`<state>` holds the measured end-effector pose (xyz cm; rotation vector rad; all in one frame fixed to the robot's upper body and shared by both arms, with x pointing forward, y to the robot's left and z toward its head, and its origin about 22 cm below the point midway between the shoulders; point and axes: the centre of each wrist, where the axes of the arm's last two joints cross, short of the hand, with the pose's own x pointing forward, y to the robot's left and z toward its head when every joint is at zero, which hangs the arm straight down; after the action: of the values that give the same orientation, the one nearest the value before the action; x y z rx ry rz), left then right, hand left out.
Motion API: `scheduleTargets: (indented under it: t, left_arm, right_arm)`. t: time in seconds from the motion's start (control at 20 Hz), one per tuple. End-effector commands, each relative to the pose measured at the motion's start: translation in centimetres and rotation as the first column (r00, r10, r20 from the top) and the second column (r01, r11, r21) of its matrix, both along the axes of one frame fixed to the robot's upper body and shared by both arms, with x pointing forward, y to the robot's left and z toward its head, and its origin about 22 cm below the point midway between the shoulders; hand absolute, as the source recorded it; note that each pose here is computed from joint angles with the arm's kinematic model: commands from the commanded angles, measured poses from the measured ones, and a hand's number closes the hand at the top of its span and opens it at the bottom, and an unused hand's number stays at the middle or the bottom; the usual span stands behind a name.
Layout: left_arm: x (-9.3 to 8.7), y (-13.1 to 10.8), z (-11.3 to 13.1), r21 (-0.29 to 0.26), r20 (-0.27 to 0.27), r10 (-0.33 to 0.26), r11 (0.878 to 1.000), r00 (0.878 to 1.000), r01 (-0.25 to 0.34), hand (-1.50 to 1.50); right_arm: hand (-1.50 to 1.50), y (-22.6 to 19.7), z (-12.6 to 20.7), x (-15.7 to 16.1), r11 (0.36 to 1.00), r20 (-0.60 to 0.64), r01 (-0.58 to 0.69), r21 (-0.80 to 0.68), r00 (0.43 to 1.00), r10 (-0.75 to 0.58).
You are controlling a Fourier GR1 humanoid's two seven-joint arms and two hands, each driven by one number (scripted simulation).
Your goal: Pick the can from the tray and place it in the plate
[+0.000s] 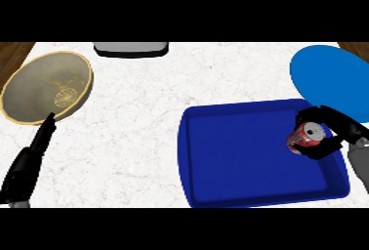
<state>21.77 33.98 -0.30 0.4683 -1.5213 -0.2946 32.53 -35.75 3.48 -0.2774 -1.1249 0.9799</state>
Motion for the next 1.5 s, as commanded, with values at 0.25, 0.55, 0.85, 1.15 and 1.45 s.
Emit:
scheduleTargets:
  t: [0.25,0.55,0.85,1.15,1.45]
  left_arm:
    - [0.1,0.4,0.7,-0.002,0.038,0.003,1.0,0.999,-0.003,0.0]
    - [0.0,-0.4,0.2,-0.022,0.027,-0.009,1.0,1.0,0.009,0.0]
    - [-0.4,-0.6,-0.3,-0.019,0.019,-0.028,0.999,0.999,0.028,0.0]
    - [0.4,-1.4,0.1,-0.014,0.012,-0.045,0.999,0.999,0.045,0.0]
    - [0.7,-1.7,-0.3,-0.009,0.029,-0.065,0.998,0.997,0.065,0.0]
  right_arm:
    - [1.5,-16.8,11.2,-4.5,0.87,0.276,0.356,-0.341,0.923,-0.27]
    - [1.5,-21.2,14.3,-7.2,0.829,0.54,0.488,-0.274,0.791,-0.287]
    - [1.5,-23.5,17.5,-8.7,0.88,0.748,0.449,-0.157,0.636,-0.191]
    - [1.5,-25.0,17.7,-9.9,0.965,0.776,0.258,-0.038,0.616,-0.134]
    - [1.5,-24.5,17.8,-8.2,0.987,0.766,0.157,-0.024,0.638,-0.083]
